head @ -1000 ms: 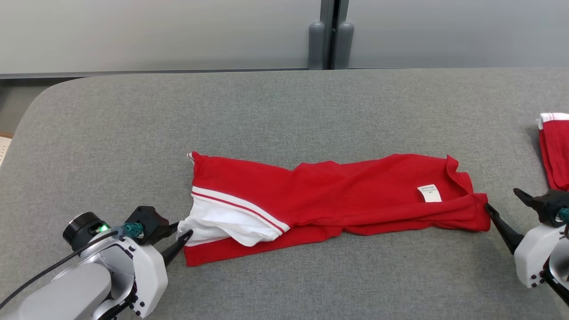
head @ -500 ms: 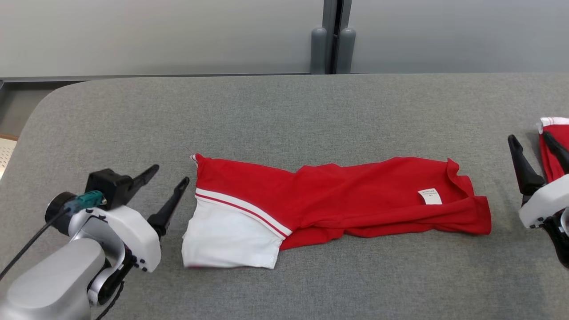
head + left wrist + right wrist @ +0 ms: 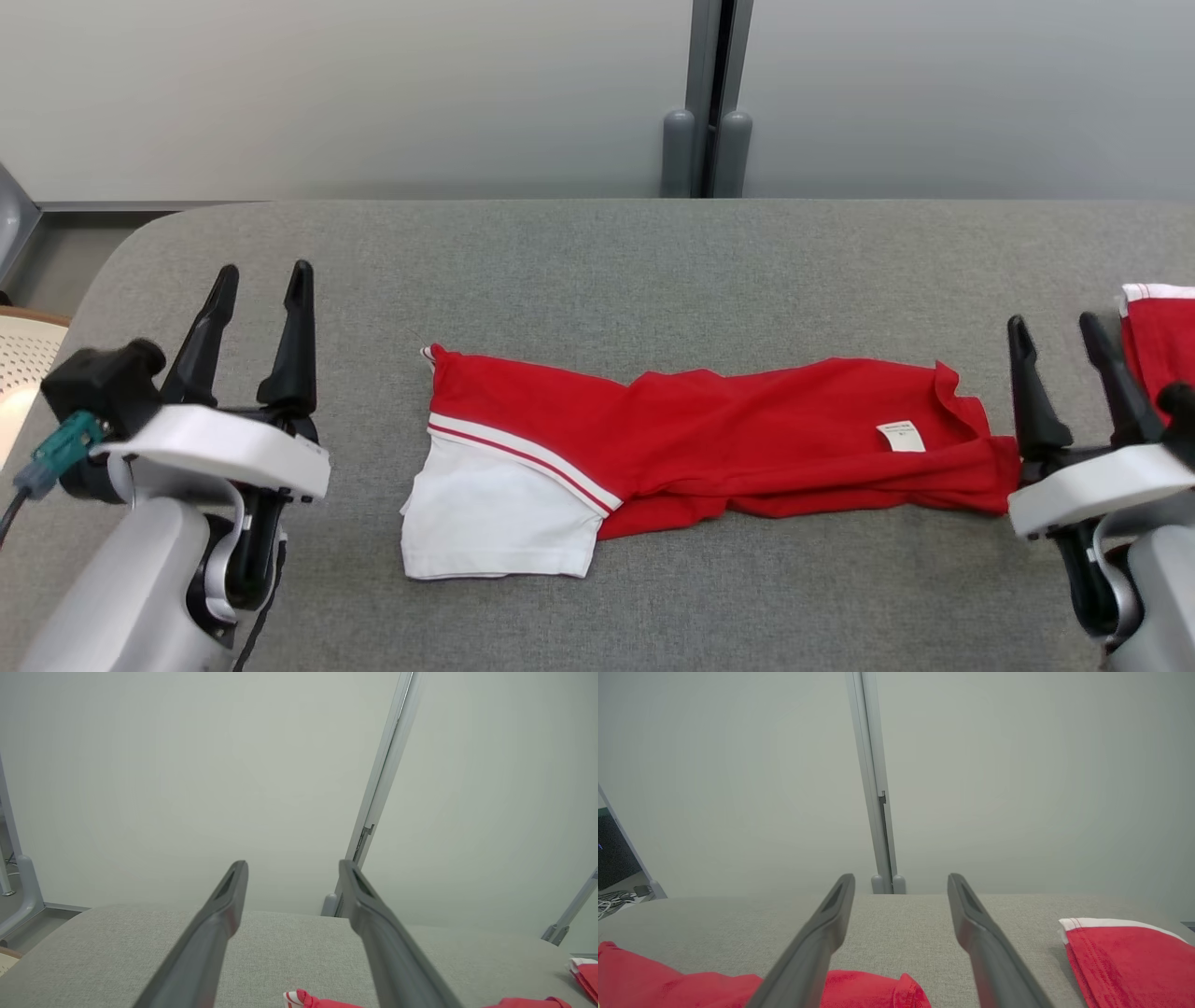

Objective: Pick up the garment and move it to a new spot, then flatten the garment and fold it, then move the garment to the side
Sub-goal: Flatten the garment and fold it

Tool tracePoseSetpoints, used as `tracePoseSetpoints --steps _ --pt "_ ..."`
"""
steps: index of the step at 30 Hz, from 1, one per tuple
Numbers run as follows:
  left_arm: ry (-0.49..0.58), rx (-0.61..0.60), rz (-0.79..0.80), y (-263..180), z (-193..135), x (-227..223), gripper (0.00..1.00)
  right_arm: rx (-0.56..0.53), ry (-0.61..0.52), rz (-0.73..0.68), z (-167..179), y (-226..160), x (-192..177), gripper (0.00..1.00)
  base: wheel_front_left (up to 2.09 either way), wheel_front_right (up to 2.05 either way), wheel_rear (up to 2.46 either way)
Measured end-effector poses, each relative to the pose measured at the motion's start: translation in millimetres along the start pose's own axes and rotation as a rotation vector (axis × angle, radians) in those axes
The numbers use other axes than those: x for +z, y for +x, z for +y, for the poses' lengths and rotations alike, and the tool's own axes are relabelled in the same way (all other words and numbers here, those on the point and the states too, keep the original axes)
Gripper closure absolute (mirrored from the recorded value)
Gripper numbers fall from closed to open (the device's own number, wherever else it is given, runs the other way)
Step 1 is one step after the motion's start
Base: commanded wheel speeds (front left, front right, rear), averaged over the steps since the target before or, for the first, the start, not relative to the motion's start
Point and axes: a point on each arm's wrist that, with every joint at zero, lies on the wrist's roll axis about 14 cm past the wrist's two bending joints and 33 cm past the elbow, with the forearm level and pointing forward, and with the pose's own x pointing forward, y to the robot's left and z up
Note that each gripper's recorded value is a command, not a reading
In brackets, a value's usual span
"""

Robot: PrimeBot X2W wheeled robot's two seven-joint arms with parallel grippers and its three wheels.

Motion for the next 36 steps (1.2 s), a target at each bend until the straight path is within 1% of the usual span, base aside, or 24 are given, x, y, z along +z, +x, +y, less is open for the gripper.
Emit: tracePoseSetpoints --steps 3,7,10,13,16,20,27,33,36 --pt "0.004 0.037 -0.031 -9.7 8.1 2.1 0.00 0.004 0.001 0.001 8.5 -6.3 -4.8 0.00 0.00 0.00 0.00" --pt "0.000 0.072 -0.056 -31.3 10.5 -5.7 0.00 0.009 0.012 0.015 23.5 -18.5 -16.4 0.00 0.00 0.00 0.00" --pt "-0.040 0.109 -0.032 -50.0 14.2 -24.4 0.00 0.000 0.035 0.033 30.6 -26.8 -26.2 0.00 0.00 0.00 0.00" --pt "-0.047 0.150 -0.007 -63.5 22.8 -39.1 0.00 -0.003 0.037 0.045 33.7 -30.7 -31.9 0.00 0.00 0.00 0.00" --pt "-0.051 0.164 -0.005 -67.8 26.5 -43.7 0.00 -0.002 0.034 0.053 35.0 -31.3 -35.2 0.00 0.00 0.00 0.00" --pt "-0.034 0.172 0.005 -70.0 31.2 -48.4 0.00 -0.015 0.027 0.073 29.9 -29.7 -41.4 0.00 0.00 0.00 0.00" --pt "-0.024 0.181 0.014 -67.1 36.0 -52.1 0.00 -0.067 0.000 0.187 11.4 -19.6 -67.1 0.00 0.00 0.00 0.00" --pt "-0.023 0.196 0.054 -69.2 40.2 -64.8 0.00 -0.060 -0.050 0.265 7.3 -3.3 -81.5 0.00 0.00 0.00 0.00" --pt "-0.022 0.198 0.059 -67.2 41.7 -66.3 0.00 -0.039 -0.060 0.256 12.8 11.9 -77.9 0.00 0.00 0.00 0.00"
